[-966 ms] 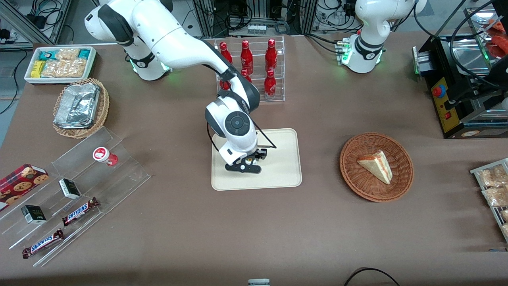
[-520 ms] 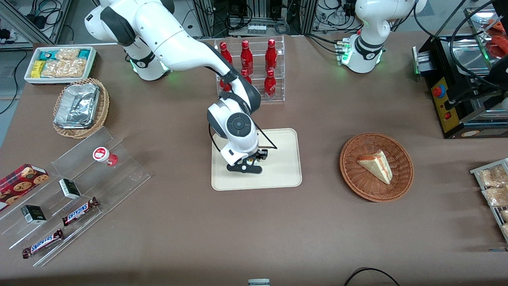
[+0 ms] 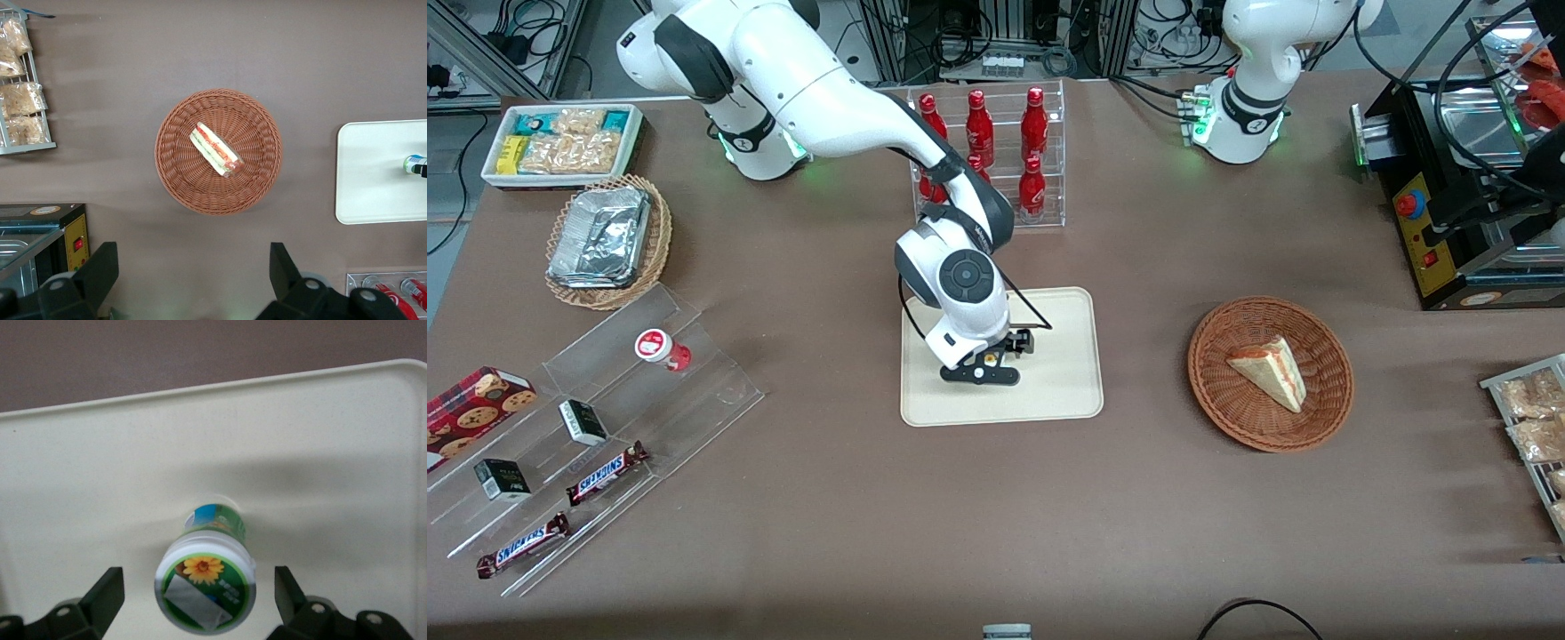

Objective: Place green gum on tray

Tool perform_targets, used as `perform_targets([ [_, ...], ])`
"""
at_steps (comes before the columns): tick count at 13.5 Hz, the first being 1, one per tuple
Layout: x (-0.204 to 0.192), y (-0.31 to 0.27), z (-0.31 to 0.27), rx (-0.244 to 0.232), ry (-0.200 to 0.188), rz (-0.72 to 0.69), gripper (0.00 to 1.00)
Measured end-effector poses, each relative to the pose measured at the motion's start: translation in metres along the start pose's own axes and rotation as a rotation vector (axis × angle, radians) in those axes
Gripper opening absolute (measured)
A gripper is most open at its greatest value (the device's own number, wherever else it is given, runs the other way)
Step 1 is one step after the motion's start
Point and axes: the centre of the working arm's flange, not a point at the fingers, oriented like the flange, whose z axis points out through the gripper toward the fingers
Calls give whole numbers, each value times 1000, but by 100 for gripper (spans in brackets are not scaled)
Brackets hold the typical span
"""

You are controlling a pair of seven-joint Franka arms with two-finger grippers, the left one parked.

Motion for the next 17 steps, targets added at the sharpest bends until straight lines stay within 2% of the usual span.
perform_targets([
  [5, 0, 1, -6, -10, -10, -20, 100],
  [8, -1, 7, -39, -42, -49, -55, 100],
  [11, 2, 26, -96, -69, -93, -94, 100],
  [17, 27, 102, -194, -82, -169, -161, 100],
])
